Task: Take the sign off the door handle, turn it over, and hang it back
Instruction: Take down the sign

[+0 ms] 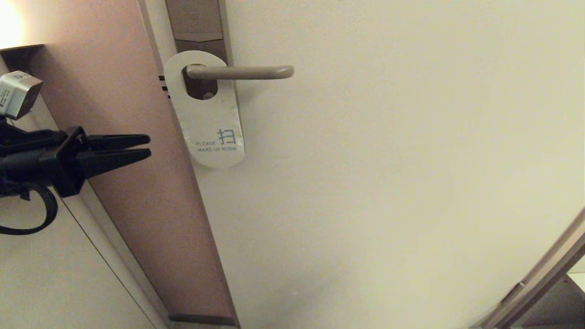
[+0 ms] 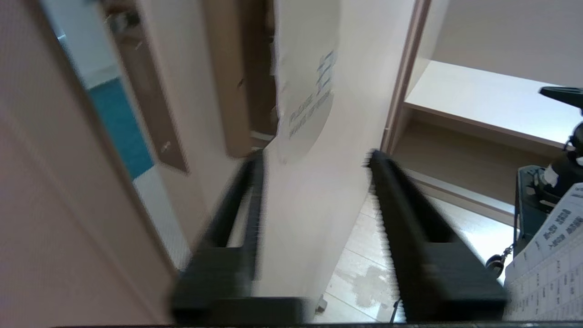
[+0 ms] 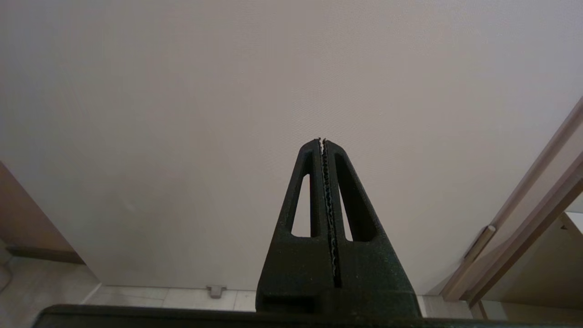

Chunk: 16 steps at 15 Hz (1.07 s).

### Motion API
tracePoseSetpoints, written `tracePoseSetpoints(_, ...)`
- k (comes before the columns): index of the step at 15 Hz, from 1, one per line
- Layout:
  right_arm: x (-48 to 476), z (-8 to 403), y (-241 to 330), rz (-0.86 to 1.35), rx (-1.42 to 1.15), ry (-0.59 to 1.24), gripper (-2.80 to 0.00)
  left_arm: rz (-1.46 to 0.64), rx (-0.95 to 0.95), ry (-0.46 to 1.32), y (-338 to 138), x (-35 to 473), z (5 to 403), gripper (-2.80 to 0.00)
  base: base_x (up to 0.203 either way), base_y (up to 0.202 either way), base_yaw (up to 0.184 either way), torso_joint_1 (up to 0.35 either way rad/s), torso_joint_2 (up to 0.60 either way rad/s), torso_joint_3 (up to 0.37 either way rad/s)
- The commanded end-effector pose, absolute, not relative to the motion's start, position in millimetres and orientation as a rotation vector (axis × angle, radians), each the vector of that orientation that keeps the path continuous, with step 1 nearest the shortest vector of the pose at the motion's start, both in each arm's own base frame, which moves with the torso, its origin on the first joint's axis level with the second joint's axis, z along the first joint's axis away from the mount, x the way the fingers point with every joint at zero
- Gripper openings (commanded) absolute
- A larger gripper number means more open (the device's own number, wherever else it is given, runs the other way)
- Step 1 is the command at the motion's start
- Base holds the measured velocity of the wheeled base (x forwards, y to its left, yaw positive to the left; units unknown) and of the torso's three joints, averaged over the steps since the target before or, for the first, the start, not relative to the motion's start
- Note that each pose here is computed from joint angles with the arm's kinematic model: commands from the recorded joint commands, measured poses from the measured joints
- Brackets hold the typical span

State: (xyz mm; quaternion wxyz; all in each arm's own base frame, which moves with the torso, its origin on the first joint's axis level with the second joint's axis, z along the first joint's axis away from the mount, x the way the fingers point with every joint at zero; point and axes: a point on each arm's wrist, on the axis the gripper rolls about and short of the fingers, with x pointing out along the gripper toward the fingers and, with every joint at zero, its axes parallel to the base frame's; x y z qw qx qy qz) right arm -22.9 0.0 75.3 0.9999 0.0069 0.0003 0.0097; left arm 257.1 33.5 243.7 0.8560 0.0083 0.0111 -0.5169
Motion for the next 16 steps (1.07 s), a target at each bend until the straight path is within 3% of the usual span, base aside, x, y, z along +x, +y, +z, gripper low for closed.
tracePoseSetpoints(1,-23,75,0,0.02,0.014,0.002,-2.8,-1.107,0.037,0.0,30,255,252,0.0,0.0,0.0,0.0,0.0,0.0,0.0)
tracePoseSetpoints(16,-23,75,0,0.02,0.014,0.002,-2.8,-1.259,0.016,-0.002,9,264,260,0.0,0.0,0.0,0.0,0.0,0.0,0.0)
